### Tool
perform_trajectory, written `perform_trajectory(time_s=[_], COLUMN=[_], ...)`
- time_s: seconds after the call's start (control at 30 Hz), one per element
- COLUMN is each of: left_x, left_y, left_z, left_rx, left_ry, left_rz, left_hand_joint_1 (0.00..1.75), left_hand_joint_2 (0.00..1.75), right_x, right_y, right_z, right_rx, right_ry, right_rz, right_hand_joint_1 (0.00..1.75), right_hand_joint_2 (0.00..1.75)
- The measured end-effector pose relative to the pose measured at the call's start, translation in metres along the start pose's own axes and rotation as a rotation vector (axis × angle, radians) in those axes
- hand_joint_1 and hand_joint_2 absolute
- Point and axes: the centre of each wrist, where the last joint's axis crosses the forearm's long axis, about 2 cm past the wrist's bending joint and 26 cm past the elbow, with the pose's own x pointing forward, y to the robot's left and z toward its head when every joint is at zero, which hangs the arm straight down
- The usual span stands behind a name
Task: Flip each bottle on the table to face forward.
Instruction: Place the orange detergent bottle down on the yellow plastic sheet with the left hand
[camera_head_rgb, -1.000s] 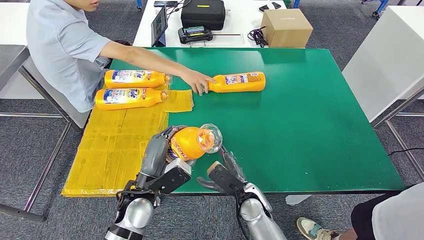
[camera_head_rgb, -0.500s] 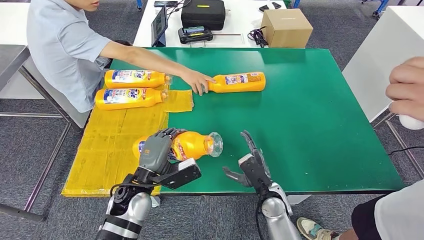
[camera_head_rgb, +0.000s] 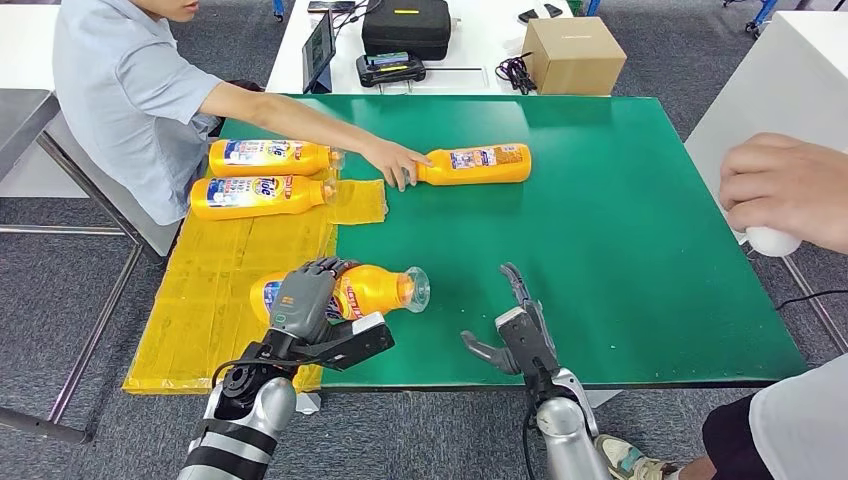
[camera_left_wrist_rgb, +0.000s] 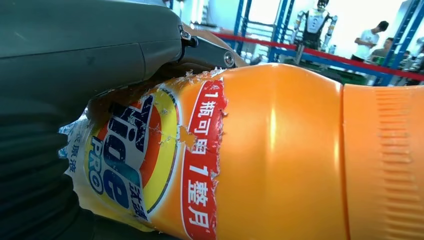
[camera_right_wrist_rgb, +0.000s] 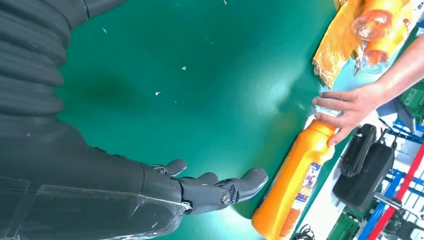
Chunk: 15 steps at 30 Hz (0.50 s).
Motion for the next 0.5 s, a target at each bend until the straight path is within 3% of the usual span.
perform_trajectory(time_s=[0.27,0.5], left_x=[-0.020,-0.034], left_y=[-0.011,-0.020], left_z=[-0.004,-0.001], left_rx=[-0.034,-0.097], left_ry=[0.052,0.111], left_rz=[-0.226,-0.279], left_hand_joint_1=[1.75,1.75], left_hand_joint_2=[1.75,1.75], right_x=[-0.003,-0.005], right_y=[-0.004,-0.006], right_z=[0.008,0.012], right_rx=[-0.044,-0.060], right_ry=[0.016,0.025], right_rz=[-0.035,-0.047], right_hand_joint_1=[0.00,0.00], right_hand_joint_2=[1.75,1.75])
